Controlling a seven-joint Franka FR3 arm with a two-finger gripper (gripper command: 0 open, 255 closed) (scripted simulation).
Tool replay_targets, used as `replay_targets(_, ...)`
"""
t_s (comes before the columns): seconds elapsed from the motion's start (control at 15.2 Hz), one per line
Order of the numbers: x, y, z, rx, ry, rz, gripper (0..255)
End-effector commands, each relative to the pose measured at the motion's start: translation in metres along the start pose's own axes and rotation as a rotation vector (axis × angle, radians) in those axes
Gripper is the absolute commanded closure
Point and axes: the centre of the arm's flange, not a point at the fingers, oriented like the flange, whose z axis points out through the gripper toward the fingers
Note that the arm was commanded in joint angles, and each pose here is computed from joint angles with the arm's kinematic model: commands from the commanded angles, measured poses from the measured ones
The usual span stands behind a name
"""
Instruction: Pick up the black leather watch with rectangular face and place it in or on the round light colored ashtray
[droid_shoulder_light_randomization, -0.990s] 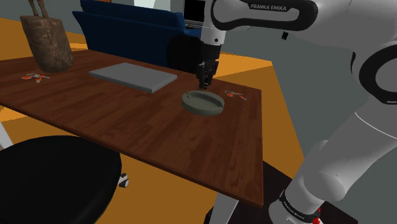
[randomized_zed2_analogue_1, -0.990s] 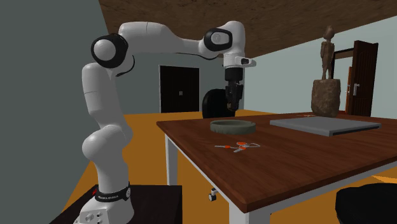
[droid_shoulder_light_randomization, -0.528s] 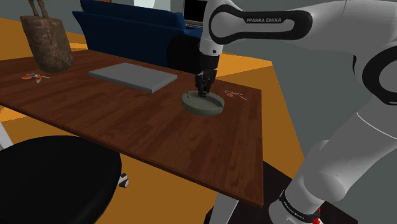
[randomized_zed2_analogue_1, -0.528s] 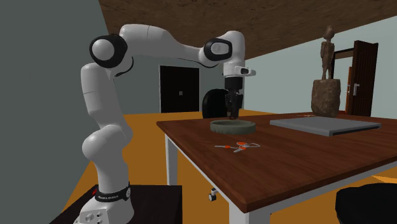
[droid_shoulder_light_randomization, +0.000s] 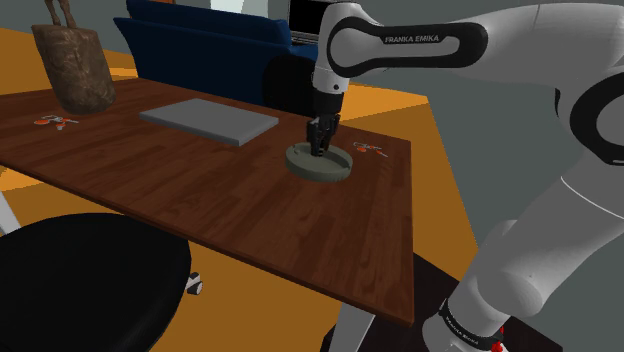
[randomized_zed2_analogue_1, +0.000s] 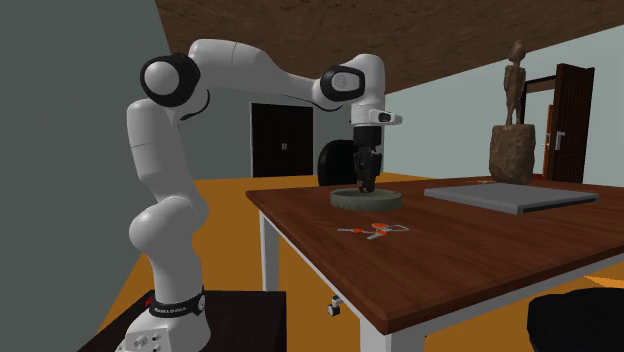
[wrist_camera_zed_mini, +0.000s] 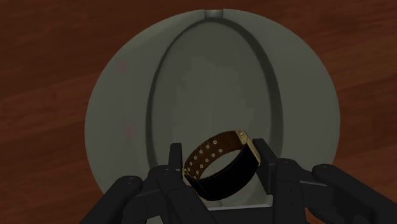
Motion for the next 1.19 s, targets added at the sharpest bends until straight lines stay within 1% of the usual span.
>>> replay_targets(0.0, 0.000, 0.000, 0.000, 0.000, 0.000, 0.000, 255)
replay_targets(0.07, 0.000, 0.000, 0.000, 0.000, 0.000, 0.000, 0)
replay_targets(0.4, 0.000, 0.000, 0.000, 0.000, 0.000, 0.000, 0)
replay_targets(0.66, 0.000, 0.000, -0.050, 0.000, 0.000, 0.000, 0)
replay_targets(1.12, 0.000, 0.000, -0.050, 0.000, 0.000, 0.000, 0)
